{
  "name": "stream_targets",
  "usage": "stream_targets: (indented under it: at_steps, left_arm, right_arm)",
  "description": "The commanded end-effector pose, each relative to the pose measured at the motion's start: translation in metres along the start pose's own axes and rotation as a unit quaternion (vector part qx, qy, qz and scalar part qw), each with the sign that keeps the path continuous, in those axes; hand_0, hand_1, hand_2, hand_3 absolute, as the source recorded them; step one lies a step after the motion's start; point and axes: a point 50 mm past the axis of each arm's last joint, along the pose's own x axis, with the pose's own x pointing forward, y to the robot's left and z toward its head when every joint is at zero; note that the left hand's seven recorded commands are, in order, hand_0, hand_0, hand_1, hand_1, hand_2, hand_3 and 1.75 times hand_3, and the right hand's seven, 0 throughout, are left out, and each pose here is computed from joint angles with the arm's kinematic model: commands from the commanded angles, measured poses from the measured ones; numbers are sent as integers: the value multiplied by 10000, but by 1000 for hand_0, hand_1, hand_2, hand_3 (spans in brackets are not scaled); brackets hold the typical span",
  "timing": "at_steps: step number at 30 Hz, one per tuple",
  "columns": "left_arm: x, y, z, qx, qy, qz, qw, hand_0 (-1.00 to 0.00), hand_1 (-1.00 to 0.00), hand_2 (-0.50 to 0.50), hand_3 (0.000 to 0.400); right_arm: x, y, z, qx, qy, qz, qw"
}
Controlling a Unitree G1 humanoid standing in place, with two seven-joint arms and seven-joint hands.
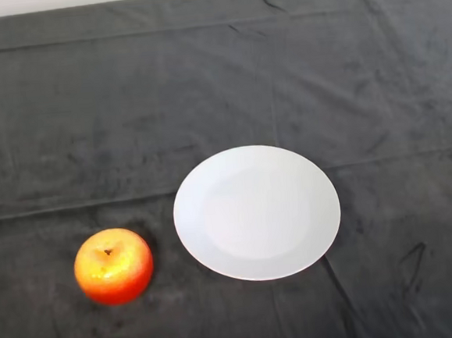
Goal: Move the apple to the plate
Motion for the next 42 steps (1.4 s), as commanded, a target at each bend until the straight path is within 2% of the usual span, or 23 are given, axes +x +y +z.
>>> stream_targets:
  at_steps: [1, 17, 30, 42]
  left_arm:
    - [31, 30, 87, 63, -260, -64, 9996, 0, 0, 0, 0]
    - [87, -71, 194, 298, -397, -150, 9987, 0, 0, 0, 0]
    - [130, -313, 395, 521, -768, -561, 9941, 0, 0, 0, 0]
    - [72, -639, 619, 535, -1118, -1215, 9848, 0, 0, 0, 0]
  right_arm:
    - [18, 0, -94, -135, 164, -28, 9998]
    - [18, 0, -94, -136, 164, -28, 9998]
    - [18, 0, -94, -135, 163, -27, 9998]
    - [18, 0, -96, -134, 161, -26, 9998]
